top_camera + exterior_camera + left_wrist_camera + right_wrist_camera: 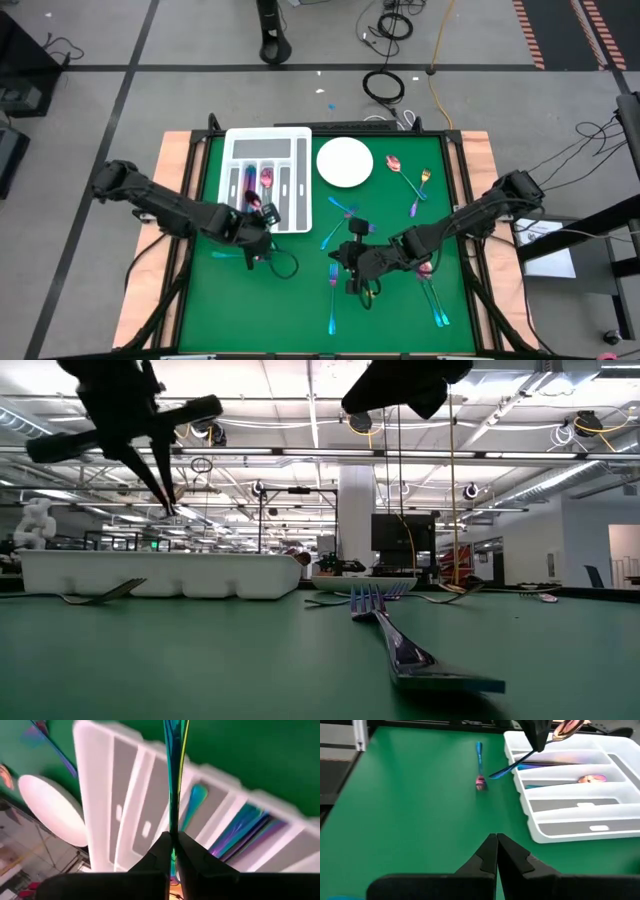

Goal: Sort silverware
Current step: Put the blue spoon into the silverware tray

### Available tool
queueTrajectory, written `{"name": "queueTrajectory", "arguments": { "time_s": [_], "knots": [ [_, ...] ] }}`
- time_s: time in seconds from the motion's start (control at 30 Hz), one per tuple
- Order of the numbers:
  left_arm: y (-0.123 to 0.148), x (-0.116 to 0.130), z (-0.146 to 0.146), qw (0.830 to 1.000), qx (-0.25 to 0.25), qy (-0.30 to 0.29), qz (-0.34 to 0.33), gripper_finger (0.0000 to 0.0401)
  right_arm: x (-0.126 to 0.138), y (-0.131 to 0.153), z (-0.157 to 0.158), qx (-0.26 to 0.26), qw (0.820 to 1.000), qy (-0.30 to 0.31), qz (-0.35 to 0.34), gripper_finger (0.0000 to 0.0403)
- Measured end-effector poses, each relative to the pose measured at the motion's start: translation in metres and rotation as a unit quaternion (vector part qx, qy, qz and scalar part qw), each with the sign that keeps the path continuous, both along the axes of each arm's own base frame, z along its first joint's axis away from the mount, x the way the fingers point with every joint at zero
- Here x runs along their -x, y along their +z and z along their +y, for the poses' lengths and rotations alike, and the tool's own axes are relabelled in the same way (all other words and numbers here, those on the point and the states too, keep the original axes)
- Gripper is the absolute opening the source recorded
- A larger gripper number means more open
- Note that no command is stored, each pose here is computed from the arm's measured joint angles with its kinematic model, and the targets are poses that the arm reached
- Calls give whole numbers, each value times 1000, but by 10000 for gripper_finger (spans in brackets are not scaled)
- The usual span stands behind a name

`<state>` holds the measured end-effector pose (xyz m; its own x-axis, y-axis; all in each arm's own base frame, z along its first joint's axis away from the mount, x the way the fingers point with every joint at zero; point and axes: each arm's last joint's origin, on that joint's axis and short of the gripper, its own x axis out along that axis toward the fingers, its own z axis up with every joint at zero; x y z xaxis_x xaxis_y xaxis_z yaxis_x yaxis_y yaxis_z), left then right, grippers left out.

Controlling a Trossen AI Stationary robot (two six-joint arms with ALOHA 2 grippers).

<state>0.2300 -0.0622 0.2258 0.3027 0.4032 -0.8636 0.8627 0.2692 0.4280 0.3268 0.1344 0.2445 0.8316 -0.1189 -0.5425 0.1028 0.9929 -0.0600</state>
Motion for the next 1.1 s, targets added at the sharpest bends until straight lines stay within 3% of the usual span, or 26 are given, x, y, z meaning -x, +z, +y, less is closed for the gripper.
{"name": "queueTrajectory", "arguments": {
  "time_s": [0.2,0.4,0.67,0.83,1.1],
  "knots": [
    [-1,-3,36,998,-20,-1,61,15,-3,-4,-15,15,999,-16,24,0],
    [-1,-4,66,990,-49,-52,118,15,-2,-8,-26,20,998,-38,53,0],
    [0,-6,109,984,-68,-73,145,15,-4,-13,-47,38,994,-61,87,0],
    [-3,-15,119,983,-68,-111,129,15,-4,-15,-63,48,990,-79,110,0],
    [-18,-20,124,978,-45,-121,165,15,0,-30,-78,60,984,-94,138,0]
  ]
}}
